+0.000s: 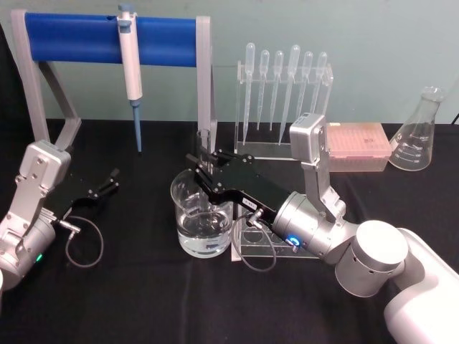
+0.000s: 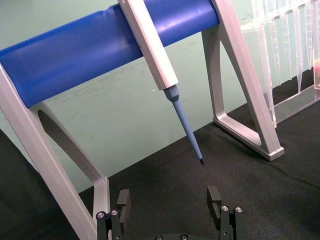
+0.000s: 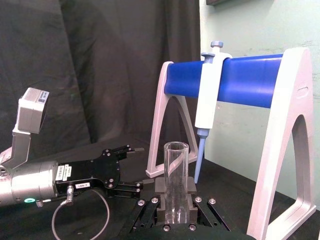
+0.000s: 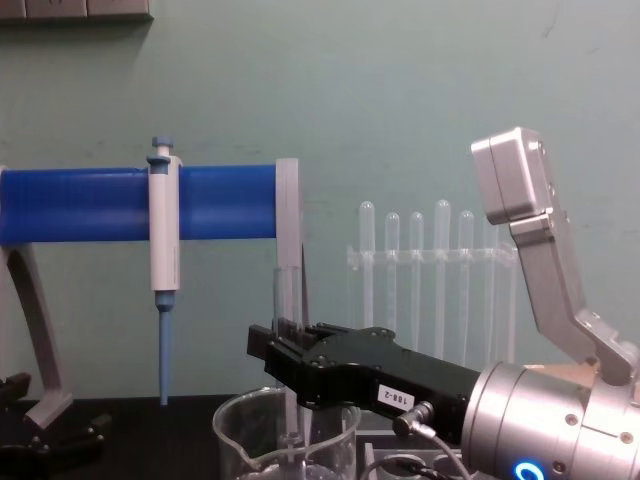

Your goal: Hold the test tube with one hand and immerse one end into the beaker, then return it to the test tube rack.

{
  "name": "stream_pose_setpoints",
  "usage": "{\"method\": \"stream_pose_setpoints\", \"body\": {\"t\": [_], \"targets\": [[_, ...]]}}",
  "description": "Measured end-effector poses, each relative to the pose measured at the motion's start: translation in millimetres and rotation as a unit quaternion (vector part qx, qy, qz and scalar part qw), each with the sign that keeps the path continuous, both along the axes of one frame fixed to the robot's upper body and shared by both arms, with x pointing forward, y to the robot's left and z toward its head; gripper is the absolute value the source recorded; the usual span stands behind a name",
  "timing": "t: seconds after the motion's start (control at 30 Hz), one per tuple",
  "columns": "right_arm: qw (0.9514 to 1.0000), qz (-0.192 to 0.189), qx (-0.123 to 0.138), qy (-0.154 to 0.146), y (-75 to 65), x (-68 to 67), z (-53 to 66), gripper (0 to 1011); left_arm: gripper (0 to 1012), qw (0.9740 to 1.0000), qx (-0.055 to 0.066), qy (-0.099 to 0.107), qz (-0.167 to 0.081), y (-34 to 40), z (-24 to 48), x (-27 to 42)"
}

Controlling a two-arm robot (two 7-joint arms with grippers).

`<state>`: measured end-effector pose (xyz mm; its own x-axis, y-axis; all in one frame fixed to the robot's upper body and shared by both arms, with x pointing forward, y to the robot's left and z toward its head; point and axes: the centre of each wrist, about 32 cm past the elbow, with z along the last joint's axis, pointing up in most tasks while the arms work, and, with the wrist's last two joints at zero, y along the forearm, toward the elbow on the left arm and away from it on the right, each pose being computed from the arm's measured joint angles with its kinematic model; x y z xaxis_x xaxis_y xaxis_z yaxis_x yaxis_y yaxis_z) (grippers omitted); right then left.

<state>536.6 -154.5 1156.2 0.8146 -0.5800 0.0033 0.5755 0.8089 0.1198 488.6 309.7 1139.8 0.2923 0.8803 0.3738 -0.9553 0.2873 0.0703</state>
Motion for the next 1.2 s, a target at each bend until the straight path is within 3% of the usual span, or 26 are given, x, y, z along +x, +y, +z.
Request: {"method": "stream_pose_setpoints", "body": {"t": [1.2], "targets": [[1.0,0.0,0.0,0.0,0.0,0.0,0.0,225,1000,1.0,0.0,0.0,0.0,0.0,0.0,0.0]]}}
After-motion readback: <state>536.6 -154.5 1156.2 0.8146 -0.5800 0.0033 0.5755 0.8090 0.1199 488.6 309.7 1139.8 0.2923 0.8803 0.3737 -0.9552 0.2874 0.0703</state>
